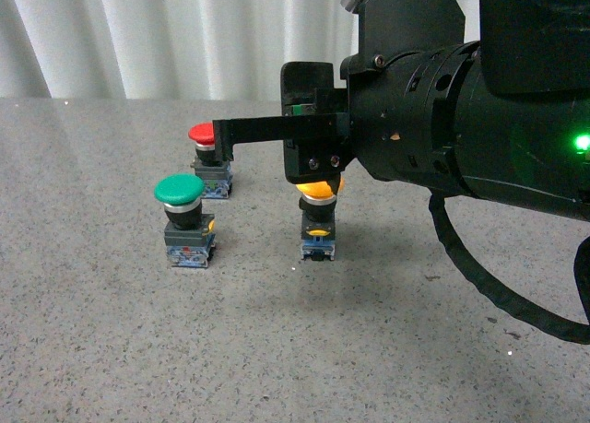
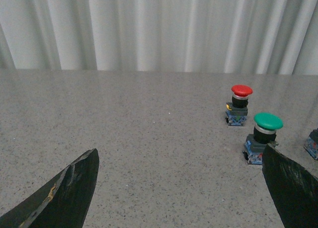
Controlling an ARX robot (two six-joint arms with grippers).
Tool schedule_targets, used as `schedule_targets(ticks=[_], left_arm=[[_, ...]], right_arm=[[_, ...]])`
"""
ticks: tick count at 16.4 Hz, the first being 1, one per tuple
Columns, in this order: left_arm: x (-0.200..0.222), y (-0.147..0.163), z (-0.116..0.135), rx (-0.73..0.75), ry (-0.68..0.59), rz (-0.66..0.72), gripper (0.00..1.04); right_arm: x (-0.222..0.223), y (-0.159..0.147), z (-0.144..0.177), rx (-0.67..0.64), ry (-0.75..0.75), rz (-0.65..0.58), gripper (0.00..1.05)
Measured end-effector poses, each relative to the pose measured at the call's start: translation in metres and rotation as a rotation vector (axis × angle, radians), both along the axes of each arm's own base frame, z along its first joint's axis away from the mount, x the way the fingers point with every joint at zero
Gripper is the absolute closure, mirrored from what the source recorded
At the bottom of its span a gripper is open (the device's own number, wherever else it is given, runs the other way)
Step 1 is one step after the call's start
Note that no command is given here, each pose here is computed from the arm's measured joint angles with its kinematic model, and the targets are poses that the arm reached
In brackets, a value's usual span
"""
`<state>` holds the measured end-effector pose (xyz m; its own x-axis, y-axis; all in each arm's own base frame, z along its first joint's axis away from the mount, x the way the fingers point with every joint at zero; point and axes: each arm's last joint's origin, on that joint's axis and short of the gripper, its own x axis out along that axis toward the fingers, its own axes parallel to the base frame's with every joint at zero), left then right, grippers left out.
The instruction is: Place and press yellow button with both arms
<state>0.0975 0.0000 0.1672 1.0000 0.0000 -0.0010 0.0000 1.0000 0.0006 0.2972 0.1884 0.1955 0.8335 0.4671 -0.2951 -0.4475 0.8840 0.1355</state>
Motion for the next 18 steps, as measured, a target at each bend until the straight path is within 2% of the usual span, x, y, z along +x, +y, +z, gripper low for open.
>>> schedule_targets(ticks=[2, 3, 18], left_arm=[[0.0, 0.0, 0.0, 0.0, 0.0, 0.0, 0.07], [0.0, 0.0, 0.0, 0.0, 0.0, 0.0, 0.07], [0.0, 0.0, 0.0, 0.0, 0.0, 0.0, 0.07]], right_arm=[[0.0, 0.001, 0.0, 0.0, 0.0, 0.002, 0.99], [-0.001, 0.002, 0.0, -0.002, -0.002, 0.008, 1.03], [0.008, 0.009, -0.029, -0.081, 0.08, 0.012, 1.03]])
